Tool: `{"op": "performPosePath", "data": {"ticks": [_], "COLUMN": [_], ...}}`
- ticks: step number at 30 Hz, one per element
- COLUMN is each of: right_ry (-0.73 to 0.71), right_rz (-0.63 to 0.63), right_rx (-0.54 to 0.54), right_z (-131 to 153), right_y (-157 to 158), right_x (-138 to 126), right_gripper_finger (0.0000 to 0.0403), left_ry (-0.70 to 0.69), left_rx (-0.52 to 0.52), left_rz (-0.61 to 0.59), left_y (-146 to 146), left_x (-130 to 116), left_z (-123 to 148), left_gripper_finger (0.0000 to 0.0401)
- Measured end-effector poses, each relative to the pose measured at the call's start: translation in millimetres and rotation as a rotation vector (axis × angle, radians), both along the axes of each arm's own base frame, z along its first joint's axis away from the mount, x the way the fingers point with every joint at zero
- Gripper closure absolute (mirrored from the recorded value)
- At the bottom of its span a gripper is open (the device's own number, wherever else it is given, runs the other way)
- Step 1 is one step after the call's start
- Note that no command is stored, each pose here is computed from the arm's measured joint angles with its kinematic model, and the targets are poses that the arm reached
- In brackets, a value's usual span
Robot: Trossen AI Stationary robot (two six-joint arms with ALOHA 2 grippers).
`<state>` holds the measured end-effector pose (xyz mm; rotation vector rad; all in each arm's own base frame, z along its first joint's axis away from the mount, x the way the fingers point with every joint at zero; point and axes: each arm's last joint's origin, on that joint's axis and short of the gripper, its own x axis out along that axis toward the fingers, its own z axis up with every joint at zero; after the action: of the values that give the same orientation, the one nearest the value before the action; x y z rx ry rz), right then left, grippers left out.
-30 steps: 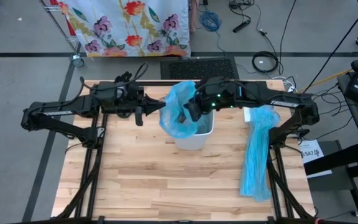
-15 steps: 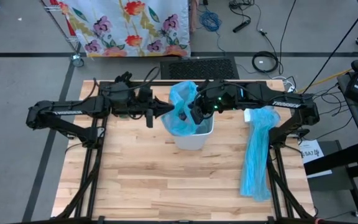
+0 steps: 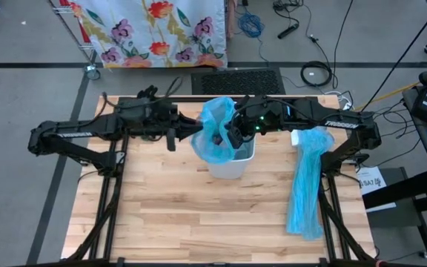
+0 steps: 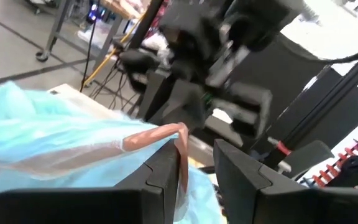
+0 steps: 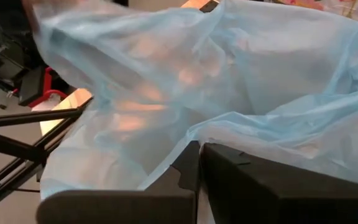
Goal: Place trash/remove bag and relplace
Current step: Close the trash bag
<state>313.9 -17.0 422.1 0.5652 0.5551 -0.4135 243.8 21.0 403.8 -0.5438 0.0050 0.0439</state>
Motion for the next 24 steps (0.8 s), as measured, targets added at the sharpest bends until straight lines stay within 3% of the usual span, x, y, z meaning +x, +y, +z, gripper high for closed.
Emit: {"op": "performPosePath", "data": {"ticks": [9, 18, 24], "right_ry": [0.002, -0.144, -0.124], "right_rz": [0.009, 0.068, 0.143], "right_rx": [-0.013, -0.173, -0.304], "right_z": [0.0, 15.2, 16.7], "right_y": [0.0, 4.7, 4.5], "right_x": [0.2, 9.5, 10.2], "right_gripper_finger": [0.0399, 0.0399, 0.0399], "left_ry": [0.003, 0.063, 0.062], "left_rx": [-0.035, -0.087, -0.087], "left_rz": [0.03, 0.038, 0.038], "left_y": [5.3, 6.4, 6.5], "left_x": [-13.7, -13.9, -13.9], "left_z": [4.9, -1.4, -1.3], "left_gripper_finger": [0.03, 0.03, 0.03]}}
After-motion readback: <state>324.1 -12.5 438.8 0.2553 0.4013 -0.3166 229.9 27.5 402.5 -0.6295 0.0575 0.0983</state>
